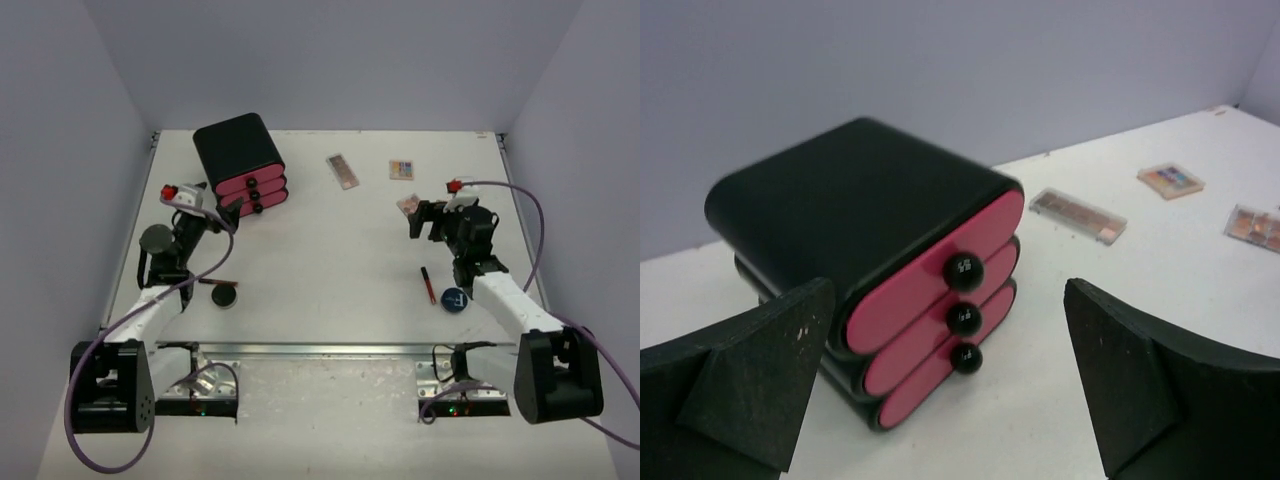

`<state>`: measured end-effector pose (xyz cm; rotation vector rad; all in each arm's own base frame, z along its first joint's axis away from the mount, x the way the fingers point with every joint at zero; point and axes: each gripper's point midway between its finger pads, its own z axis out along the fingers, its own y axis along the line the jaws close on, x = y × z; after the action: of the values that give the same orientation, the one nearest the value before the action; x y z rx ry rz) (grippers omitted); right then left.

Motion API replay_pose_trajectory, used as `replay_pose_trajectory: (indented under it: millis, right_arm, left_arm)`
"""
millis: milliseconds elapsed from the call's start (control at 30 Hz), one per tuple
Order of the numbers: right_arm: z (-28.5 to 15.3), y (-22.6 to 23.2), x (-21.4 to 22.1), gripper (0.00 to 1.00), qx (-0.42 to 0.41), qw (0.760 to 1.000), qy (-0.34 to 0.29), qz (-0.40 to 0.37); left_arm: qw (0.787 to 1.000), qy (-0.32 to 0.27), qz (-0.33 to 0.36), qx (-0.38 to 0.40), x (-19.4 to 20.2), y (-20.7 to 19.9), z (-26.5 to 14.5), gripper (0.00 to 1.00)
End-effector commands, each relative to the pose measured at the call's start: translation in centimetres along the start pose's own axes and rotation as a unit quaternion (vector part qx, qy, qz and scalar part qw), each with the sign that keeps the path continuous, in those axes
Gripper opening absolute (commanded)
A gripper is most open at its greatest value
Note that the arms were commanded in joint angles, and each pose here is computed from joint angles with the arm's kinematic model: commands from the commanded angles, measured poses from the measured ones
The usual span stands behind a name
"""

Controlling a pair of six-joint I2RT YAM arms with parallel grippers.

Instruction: Organize the makeup

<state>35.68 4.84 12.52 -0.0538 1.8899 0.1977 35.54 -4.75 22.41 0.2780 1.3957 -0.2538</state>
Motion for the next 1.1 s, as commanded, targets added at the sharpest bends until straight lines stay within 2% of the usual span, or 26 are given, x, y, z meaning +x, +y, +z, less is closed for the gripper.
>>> replay_pose_trajectory:
  millis: [0,100,167,233,300,333,400,467,567,733,833,1067]
  right_arm:
    - [-0.5,6.8,-3.1,0.96,-0.086,0.996,0.034,-0.019]
    - [0.0,10.7,-6.1,0.91,-0.103,0.993,0.018,-0.051]
    - [0.5,13.1,-7.2,0.83,-0.125,0.992,0.018,-0.029]
    - [2.1,16.0,-7.2,0.68,-0.145,0.989,0.034,-0.007]
    - [3.2,19.5,-8.8,0.65,-0.170,0.985,0.022,0.008]
    - [4.5,20.7,-8.1,0.65,-0.167,0.985,0.032,0.006]
    - [5.4,24.9,-9.6,0.67,-0.191,0.981,0.020,-0.002]
    - [7.1,28.2,-9.5,0.68,-0.190,0.981,0.020,-0.017]
    - [8.4,31.2,-9.4,0.68,-0.193,0.981,0.011,-0.029]
    - [10.7,37.1,-9.6,0.66,-0.197,0.979,-0.011,-0.053]
    - [12.5,39.1,-7.4,0.65,-0.197,0.978,0.000,-0.073]
    - [14.6,41.2,-6.3,0.56,-0.189,0.979,-0.010,-0.078]
  left_arm:
    - [0.993,0.090,-0.048,0.059,-0.3,-1.7,0.6,0.97]
    - [0.993,0.087,-0.049,0.059,-5.0,-1.2,2.1,0.98]
    - [0.994,0.096,-0.049,0.036,-7.0,0.2,3.4,0.98]
    - [0.991,0.127,-0.050,0.007,-6.9,2.2,5.5,0.97]
    - [0.992,0.121,-0.037,-0.030,-9.1,4.6,7.9,0.96]
    - [0.988,0.141,-0.041,-0.043,-8.0,5.7,9.1,0.95]
    - [0.987,0.137,-0.034,-0.070,-8.7,7.5,11.1,0.94]
    - [0.983,0.153,-0.039,-0.092,-7.1,9.1,12.6,0.93]
    - [0.977,0.179,-0.044,-0.107,-4.1,10.4,14.1,0.93]
    - [0.972,0.192,-0.040,-0.129,-1.4,12.3,16.1,0.93]
    - [0.970,0.200,-0.040,-0.133,0.2,12.8,16.7,0.93]
    - [0.967,0.206,-0.039,-0.147,2.4,13.5,16.8,0.93]
